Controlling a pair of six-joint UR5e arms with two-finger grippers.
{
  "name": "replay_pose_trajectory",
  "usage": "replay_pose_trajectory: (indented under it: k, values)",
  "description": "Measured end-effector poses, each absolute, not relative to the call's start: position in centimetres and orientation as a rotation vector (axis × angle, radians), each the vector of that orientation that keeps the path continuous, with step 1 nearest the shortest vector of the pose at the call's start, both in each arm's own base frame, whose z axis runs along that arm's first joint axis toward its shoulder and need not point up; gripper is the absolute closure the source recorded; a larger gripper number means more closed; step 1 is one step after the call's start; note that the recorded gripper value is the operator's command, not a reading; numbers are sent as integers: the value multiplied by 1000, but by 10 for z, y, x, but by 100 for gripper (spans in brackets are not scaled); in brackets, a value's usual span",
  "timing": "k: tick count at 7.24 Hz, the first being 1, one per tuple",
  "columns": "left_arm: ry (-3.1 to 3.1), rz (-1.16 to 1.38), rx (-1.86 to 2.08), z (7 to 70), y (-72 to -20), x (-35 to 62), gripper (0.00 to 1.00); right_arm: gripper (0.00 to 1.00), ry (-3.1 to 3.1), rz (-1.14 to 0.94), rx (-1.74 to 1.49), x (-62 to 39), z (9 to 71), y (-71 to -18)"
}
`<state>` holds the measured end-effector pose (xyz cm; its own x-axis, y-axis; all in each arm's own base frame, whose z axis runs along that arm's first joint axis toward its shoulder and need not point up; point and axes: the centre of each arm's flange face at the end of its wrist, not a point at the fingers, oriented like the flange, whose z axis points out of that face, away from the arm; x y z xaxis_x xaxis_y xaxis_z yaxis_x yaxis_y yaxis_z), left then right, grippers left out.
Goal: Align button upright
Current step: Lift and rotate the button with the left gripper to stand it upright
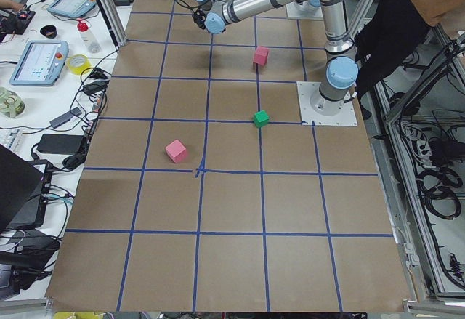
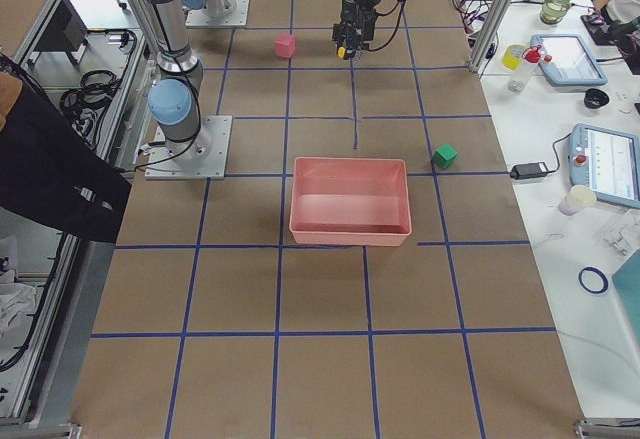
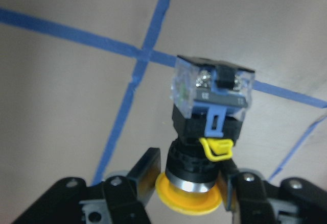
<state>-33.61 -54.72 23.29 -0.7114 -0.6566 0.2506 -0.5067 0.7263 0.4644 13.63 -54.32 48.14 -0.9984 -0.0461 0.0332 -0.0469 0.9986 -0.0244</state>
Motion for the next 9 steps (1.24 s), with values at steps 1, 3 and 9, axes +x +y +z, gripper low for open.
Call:
replay_pose_trajectory:
  k: [1, 3, 9]
  values:
    - [-2401, -609, 1020, 230, -553, -327, 100, 0, -3107, 43, 74, 136, 481, -543]
    - [-2141, -773, 1128, 220, -566, -301, 100, 0, -3106, 43, 76, 136, 481, -543]
    - [-1658, -1017, 1211, 158, -582, -237, 100, 0, -3108, 37, 76, 136, 479, -543]
